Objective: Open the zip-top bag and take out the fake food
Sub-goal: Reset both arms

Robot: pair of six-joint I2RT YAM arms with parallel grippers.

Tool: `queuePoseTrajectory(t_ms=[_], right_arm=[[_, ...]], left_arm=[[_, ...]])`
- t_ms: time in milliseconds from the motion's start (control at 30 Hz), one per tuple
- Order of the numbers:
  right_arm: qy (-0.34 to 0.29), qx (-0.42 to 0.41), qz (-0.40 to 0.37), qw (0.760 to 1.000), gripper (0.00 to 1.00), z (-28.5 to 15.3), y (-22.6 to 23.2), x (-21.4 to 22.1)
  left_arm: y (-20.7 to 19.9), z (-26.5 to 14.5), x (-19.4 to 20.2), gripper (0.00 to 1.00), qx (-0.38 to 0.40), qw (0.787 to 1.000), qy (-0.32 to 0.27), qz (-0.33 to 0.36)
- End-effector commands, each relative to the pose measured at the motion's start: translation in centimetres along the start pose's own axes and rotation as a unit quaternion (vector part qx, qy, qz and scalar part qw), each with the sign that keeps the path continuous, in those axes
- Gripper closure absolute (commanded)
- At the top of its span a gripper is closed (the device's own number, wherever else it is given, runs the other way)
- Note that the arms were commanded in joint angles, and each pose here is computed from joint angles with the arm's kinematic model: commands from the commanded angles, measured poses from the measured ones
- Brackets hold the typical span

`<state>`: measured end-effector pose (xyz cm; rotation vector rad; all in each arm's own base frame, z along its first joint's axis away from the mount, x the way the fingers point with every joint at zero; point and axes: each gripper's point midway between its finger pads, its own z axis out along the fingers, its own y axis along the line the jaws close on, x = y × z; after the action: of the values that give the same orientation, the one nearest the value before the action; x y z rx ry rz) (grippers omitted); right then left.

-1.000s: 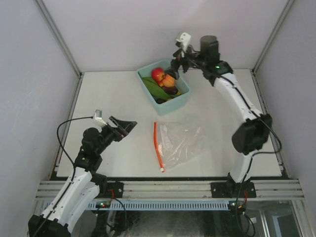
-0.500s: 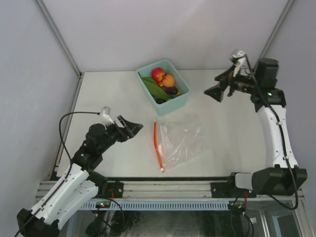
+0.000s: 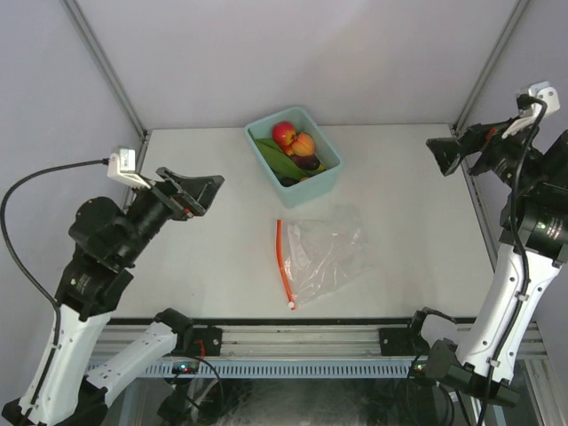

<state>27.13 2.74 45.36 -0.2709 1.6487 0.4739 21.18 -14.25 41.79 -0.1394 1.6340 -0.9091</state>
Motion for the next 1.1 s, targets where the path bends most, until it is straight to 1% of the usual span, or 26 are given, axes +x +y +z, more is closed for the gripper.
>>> queuePoseTrajectory(t_ms=[0, 133, 267, 300, 367, 533, 700, 1067], right_arm=[[-0.041, 0.041, 0.022, 0.998, 0.0, -0.9, 0.9, -4.1], [-0.078, 0.048, 0.01, 0.996, 0.0, -1.2, 2.8, -7.5], [-0.079, 0.027, -0.011, 0.996, 0.0, -1.1, 5.4, -8.7], [-0.079, 0.011, -0.015, 0.997, 0.0, -1.3, 6.1, -8.7], [-0.077, 0.006, -0.017, 0.997, 0.0, -1.4, 6.3, -8.7], [-0.075, 0.034, -0.023, 0.996, 0.0, -1.5, 5.4, -8.6], [-0.064, 0.034, -0.025, 0.997, 0.0, -1.3, 5.4, -7.9], [-0.059, 0.027, -0.021, 0.998, 0.0, -1.0, 5.5, -7.4]], left_arm=[[-1.1, -1.5, -2.4, 0.0, -0.018, 0.999, 0.0, 0.033], [-2.4, -3.1, -4.9, 0.0, -0.016, 0.999, -0.025, 0.038], [-3.6, -4.7, -6.8, 0.0, -0.01, 0.998, -0.046, 0.043], [-3.7, -5.1, -7.2, 0.0, -0.011, 0.998, -0.051, 0.046], [-4.0, -5.9, -8.0, 0.0, -0.013, 0.997, -0.061, 0.05], [-4.6, -7.3, -9.4, 0.0, -0.014, 0.995, -0.078, 0.059], [-4.5, -7.5, -9.7, 0.0, -0.02, 0.994, -0.083, 0.064], [-3.1, -7.9, -8.8, 0.0, -0.039, 0.994, -0.083, 0.059]])
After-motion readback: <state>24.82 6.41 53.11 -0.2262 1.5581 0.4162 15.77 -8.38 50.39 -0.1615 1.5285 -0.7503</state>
